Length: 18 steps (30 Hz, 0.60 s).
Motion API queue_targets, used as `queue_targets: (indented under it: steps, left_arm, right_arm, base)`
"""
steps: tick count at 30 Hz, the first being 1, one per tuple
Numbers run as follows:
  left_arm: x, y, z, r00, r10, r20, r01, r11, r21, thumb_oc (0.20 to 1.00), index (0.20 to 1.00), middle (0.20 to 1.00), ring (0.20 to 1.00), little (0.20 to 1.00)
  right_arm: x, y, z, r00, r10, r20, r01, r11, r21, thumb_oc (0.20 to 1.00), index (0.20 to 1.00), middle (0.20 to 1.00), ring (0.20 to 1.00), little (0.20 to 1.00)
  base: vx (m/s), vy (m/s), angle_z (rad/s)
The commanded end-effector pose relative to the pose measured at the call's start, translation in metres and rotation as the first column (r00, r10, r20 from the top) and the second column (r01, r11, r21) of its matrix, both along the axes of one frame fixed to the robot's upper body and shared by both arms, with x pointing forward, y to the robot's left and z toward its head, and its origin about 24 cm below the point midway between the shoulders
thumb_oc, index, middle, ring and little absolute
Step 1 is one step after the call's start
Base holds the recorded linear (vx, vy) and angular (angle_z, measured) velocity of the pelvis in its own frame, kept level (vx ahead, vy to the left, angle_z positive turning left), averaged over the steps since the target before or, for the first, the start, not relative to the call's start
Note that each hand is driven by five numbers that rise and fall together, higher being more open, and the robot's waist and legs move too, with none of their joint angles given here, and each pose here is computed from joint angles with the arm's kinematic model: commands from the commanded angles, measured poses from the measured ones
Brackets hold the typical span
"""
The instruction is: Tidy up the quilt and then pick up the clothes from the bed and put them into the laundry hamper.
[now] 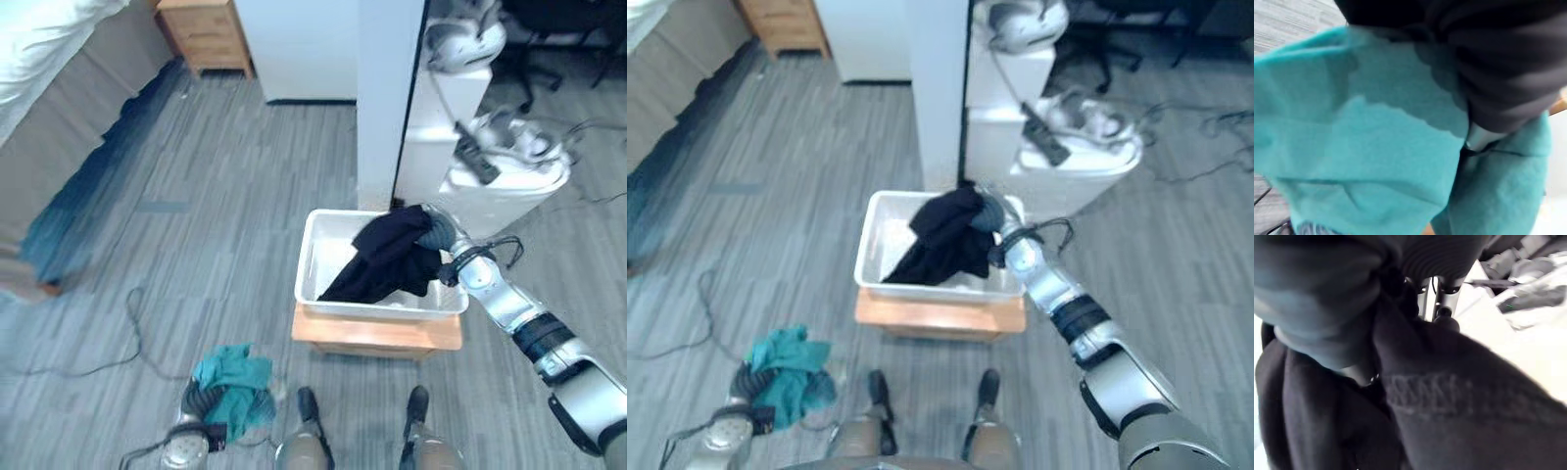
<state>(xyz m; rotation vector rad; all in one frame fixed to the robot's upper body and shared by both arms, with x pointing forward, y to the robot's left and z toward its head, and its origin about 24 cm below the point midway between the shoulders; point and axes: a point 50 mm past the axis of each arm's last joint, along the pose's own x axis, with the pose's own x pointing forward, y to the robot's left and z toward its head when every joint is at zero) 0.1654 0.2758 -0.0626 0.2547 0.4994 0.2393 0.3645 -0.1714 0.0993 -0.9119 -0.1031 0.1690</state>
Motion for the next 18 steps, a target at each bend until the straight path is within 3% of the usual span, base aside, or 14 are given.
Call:
queue_targets:
  steps: [1, 2, 4, 11, 16, 18]
  left_arm:
    - [0.04, 0.015, 0.052, 0.966, -0.081, 0.245, 0.063, 0.995, 0.078, 0.2, 0.2, 0.2, 0.2, 0.2]
    - [0.044, 0.016, 0.059, 0.958, -0.099, 0.268, 0.075, 0.992, 0.098, 0.2, 0.2, 0.2, 0.2, 0.2]
    - [0.055, 0.015, 0.081, 0.926, -0.149, 0.347, 0.103, 0.984, 0.148, 0.2, 0.2, 0.2, 0.2, 0.2]
    - [0.072, 0.0, 0.12, 0.837, -0.233, 0.495, 0.144, 0.967, 0.211, 0.2, 0.2, 0.2, 0.2, 0.2]
    - [0.084, -0.014, 0.135, 0.792, -0.287, 0.538, 0.171, 0.952, 0.256, 0.2, 0.2, 0.2, 0.2, 0.2]
    - [0.089, -0.015, 0.137, 0.789, -0.245, 0.564, 0.137, 0.964, 0.227, 0.2, 0.2, 0.2, 0.2, 0.2]
  right_arm:
    - [0.015, 0.012, 0.061, 0.971, 0.052, 0.232, -0.042, 0.998, -0.049, 0.25, 0.25, 0.25, 0.25, 0.25]
    - [0.014, 0.009, 0.056, 0.974, 0.057, 0.217, -0.041, 0.996, -0.079, 1.0, 1.0, 1.0, 1.0, 1.0]
    - [-0.001, 0.003, 0.041, 0.972, 0.102, 0.211, -0.06, 0.978, -0.198, 1.0, 1.0, 1.0, 1.0, 1.0]
    - [-0.05, -0.037, 0.003, 0.981, 0.108, 0.162, -0.044, 0.933, -0.357, 1.0, 1.0, 1.0, 1.0, 1.0]
    - [-0.085, -0.055, -0.036, 0.999, 0.027, 0.043, -0.013, 0.951, -0.309, 1.0, 1.0, 1.0, 1.0, 1.0]
    - [-0.098, -0.058, -0.045, 1.0, 0.009, 0.025, -0.001, 0.953, -0.302, 1.0, 1.0, 1.0, 1.0, 1.0]
  base:
    - [0.0, -0.012, 0.04]
    - [0.01, -0.018, -0.03]
    - [-0.02, -0.018, -0.03]
    - [0.04, -0.051, -0.01]
    - [0.07, -0.03, -0.15]
    - [0.04, -0.004, -0.31]
